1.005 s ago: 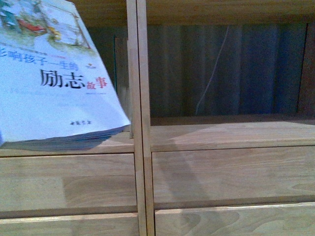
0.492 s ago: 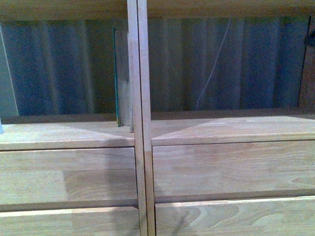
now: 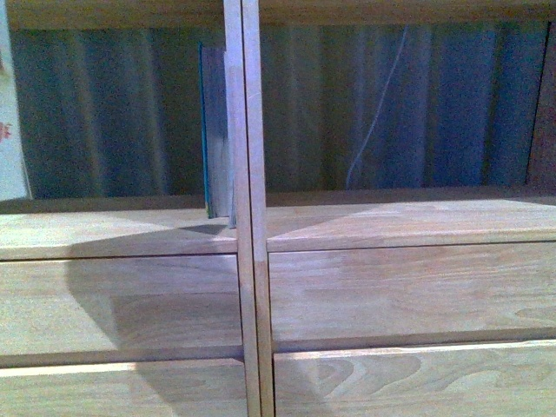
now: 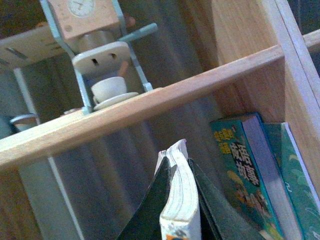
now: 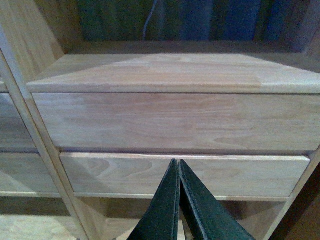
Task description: Organize books on shelf
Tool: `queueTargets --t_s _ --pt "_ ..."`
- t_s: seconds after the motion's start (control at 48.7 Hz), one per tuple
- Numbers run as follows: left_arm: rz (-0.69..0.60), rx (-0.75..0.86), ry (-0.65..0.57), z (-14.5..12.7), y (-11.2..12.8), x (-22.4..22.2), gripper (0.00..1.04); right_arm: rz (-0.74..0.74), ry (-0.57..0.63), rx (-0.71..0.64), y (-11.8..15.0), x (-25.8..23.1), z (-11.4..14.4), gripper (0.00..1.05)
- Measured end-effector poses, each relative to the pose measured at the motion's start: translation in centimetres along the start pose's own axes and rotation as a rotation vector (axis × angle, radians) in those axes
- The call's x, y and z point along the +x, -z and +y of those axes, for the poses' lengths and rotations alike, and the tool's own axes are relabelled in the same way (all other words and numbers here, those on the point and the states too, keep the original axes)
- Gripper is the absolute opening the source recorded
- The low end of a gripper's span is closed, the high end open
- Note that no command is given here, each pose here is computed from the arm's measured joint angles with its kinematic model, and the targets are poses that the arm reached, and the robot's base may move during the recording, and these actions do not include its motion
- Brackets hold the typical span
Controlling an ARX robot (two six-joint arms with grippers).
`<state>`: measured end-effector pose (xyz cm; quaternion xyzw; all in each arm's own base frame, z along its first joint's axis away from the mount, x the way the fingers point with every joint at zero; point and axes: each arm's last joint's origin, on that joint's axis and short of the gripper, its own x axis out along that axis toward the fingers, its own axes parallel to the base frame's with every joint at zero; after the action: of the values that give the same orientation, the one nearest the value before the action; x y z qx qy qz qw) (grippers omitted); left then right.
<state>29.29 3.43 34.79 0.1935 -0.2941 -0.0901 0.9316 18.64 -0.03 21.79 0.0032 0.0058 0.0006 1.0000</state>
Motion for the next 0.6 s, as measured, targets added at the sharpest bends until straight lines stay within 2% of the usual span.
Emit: queueTargets --t_s 0.205,0.595 --pt "-0.029 0.037 0.071 -0.2 3.0 4.4 0.07 -0.005 0.000 0.000 2.0 -2.3 0.0 0.03" --pt "-0.047 0.004 0.088 -0.4 7.8 11.3 0.07 -0.002 0.000 0.000 3.8 -4.6 0.0 0.03"
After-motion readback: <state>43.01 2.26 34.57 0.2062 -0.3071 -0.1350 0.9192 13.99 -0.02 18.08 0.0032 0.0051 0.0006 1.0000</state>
